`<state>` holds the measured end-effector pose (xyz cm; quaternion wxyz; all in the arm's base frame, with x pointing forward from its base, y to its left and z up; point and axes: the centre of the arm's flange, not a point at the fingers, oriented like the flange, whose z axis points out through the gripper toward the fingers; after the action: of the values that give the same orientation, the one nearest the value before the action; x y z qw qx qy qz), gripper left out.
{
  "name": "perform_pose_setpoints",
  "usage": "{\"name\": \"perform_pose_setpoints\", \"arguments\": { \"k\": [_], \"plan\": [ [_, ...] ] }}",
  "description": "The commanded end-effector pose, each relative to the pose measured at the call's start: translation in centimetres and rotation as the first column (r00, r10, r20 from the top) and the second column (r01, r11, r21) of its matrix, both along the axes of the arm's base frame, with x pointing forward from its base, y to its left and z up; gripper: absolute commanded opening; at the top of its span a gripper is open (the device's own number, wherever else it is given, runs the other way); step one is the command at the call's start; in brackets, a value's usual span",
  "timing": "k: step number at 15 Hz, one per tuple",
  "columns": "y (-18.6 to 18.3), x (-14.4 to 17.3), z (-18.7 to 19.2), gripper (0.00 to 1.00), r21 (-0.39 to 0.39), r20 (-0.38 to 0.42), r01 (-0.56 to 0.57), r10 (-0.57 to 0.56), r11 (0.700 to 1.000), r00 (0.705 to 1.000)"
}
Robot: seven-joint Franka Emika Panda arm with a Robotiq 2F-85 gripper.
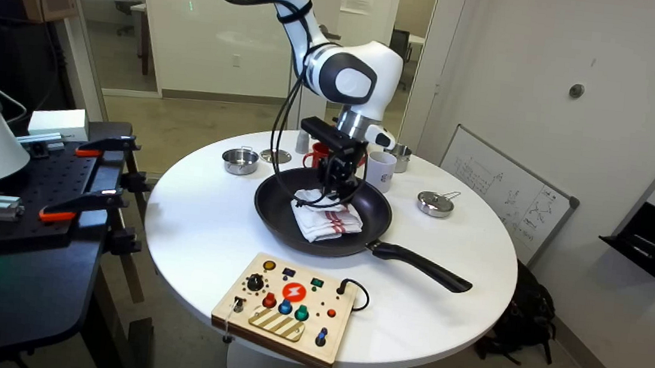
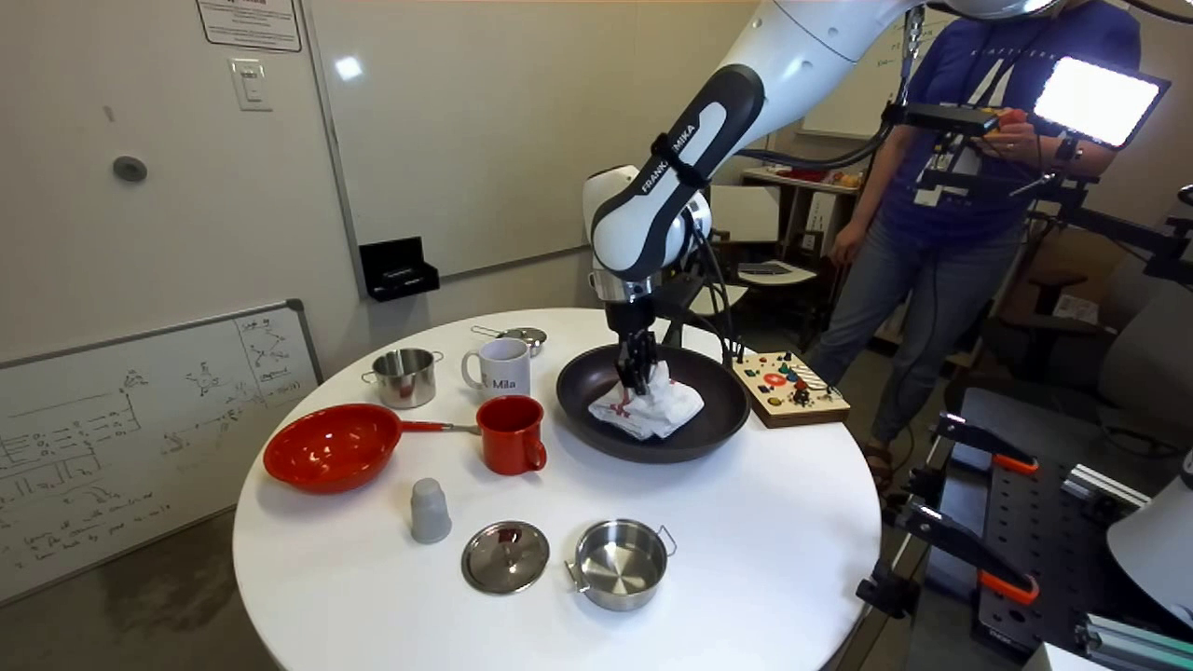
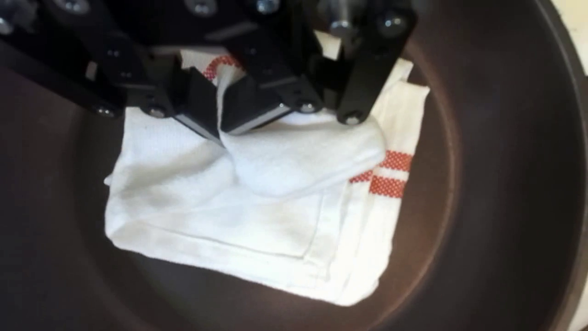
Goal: Use the towel to wipe the inside of the pan
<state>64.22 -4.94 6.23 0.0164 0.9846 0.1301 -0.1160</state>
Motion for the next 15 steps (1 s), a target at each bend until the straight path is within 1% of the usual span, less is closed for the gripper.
{"name": "perform_pose_setpoints", "arguments": {
  "k": [1, 6, 7, 11, 13, 15],
  "plan": [
    [0.0, 2.9, -0.1, 0.03, -0.008, -0.013, 0.0, -0.001, 1.0, 1.0],
    [-1.1, 4.0, -1.8, 0.02, -0.008, -0.057, 0.016, -0.016, 1.0, 0.998],
    [-1.8, 4.0, -2.3, 0.01, -0.006, -0.073, 0.022, -0.022, 1.0, 0.997],
    [-3.1, 3.1, -3.5, 0.0, -0.002, -0.116, 0.056, -0.056, 0.998, 0.992],
    [-3.3, 2.5, -3.4, 0.02, 0.002, -0.121, 0.065, -0.065, 0.998, 0.991],
    [-3.0, 2.1, -2.9, 0.02, 0.001, -0.11, 0.062, -0.062, 0.998, 0.992]
  ]
}}
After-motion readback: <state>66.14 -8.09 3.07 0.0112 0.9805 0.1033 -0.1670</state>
